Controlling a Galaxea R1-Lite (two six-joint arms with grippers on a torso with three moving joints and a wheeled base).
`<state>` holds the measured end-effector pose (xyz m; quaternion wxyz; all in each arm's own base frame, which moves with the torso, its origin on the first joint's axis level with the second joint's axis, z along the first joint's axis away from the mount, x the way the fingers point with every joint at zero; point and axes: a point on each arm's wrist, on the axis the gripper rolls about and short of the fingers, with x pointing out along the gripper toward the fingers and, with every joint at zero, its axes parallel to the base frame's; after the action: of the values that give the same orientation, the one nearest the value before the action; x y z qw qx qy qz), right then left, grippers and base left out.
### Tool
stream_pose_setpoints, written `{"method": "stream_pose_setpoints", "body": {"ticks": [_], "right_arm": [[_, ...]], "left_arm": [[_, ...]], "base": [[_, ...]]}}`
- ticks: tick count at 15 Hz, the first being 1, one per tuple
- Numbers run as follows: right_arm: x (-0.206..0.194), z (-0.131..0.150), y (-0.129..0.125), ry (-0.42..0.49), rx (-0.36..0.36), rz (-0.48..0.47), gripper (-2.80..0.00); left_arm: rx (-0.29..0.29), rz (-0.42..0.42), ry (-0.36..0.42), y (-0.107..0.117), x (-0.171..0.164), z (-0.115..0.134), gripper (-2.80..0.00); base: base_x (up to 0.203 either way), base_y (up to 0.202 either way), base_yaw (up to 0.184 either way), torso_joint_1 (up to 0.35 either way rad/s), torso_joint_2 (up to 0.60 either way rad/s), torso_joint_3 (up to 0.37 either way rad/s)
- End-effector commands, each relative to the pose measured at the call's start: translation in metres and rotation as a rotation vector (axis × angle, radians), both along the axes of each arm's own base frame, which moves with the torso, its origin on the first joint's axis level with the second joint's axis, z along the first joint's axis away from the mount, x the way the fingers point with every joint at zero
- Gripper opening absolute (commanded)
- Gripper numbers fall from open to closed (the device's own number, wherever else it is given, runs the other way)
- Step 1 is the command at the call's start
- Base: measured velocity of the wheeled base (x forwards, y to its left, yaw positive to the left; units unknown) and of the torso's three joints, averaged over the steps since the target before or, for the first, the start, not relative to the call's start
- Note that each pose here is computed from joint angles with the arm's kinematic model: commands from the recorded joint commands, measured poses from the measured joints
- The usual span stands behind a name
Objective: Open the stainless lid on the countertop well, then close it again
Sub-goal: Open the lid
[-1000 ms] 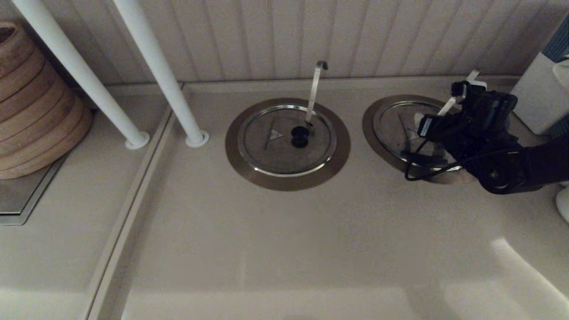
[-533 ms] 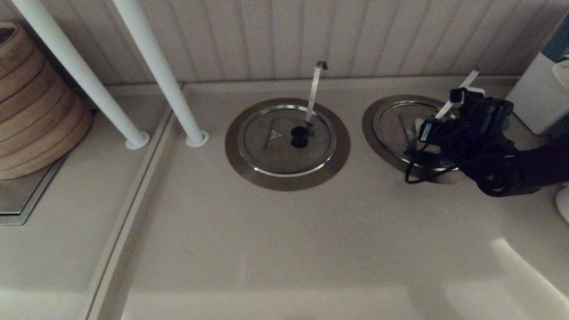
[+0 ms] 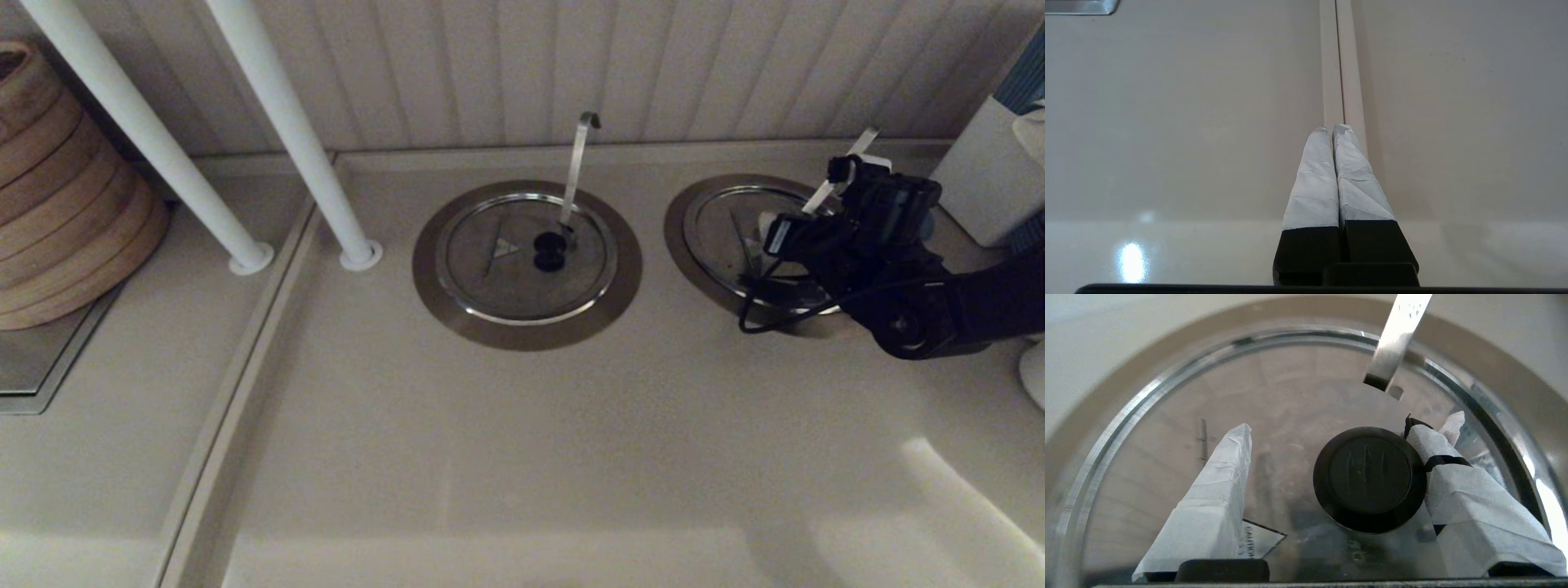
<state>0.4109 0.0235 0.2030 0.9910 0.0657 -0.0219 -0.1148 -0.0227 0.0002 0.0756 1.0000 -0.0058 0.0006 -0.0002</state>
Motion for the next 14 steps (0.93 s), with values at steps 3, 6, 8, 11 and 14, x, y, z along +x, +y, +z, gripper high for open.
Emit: {"method": "stream_pose_setpoints", "body": {"ticks": [3, 6, 8, 11, 14], "right_arm": [[-0.004, 0.007, 0.010, -0.024, 0.011, 0.024, 0.00], [-0.007, 0.012, 0.011, -0.035, 0.013, 0.029, 0.00], [-0.010, 0.016, 0.016, -0.045, 0.016, 0.042, 0.00], [-0.015, 0.023, 0.026, -0.062, 0.024, 0.067, 0.00], [-0.016, 0.024, 0.031, -0.066, 0.024, 0.080, 0.00]], "left_arm": [[-0.001, 0.000, 0.000, 0.000, 0.000, 0.000, -2.80], [-0.001, 0.000, -0.001, 0.000, 0.000, 0.000, -2.80], [-0.001, 0.000, 0.000, 0.000, 0.000, 0.000, -2.80], [-0.001, 0.000, -0.001, 0.000, 0.000, 0.000, -2.80], [-0.001, 0.000, 0.000, 0.000, 0.000, 0.000, -2.80]], "base": [[0.000, 0.000, 0.000, 0.000, 0.00, 0.000], [0.000, 0.000, 0.000, 0.000, 0.00, 0.000], [0.000, 0.000, 0.000, 0.000, 0.00, 0.000], [0.000, 0.000, 0.000, 0.000, 0.00, 0.000], [0.000, 0.000, 0.000, 0.000, 0.00, 0.000]]}}
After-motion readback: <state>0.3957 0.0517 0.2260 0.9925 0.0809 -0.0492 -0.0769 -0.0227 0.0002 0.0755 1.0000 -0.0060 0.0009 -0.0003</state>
